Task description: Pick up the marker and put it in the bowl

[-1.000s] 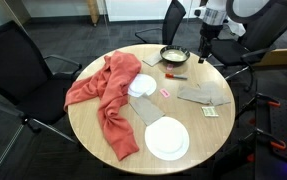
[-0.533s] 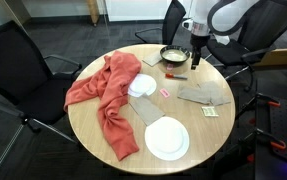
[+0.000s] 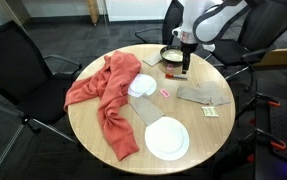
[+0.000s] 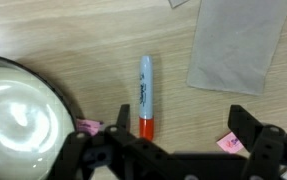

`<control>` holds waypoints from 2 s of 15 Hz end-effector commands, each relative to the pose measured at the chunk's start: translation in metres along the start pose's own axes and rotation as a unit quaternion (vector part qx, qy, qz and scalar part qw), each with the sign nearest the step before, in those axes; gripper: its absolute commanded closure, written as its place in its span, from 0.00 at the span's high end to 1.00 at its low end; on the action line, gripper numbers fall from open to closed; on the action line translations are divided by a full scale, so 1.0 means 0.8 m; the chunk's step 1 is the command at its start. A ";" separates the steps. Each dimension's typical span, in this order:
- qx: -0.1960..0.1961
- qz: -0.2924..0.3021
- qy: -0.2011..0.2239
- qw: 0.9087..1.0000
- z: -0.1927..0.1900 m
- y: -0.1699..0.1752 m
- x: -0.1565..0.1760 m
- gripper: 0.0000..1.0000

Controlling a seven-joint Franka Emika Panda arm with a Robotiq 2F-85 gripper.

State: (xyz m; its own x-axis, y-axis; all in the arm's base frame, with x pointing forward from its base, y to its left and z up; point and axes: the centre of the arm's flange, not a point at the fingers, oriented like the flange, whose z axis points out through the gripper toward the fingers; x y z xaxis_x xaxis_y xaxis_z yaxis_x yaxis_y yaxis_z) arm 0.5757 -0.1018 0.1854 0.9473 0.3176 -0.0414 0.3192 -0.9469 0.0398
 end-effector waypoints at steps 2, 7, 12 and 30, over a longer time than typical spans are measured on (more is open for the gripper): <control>-0.010 0.009 0.003 1.000 0.018 0.013 0.028 1.00; -0.009 0.020 -0.001 1.000 0.039 0.021 0.040 1.00; -0.003 0.025 -0.006 1.000 0.062 0.029 0.050 1.00; 0.003 0.029 -0.019 0.999 0.104 0.039 0.063 0.12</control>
State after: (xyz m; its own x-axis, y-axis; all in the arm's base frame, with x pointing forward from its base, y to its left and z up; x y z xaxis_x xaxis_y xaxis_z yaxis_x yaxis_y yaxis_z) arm 0.6242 -0.1217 0.0993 0.9591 0.2749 -0.0676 0.2777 -0.9600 0.0364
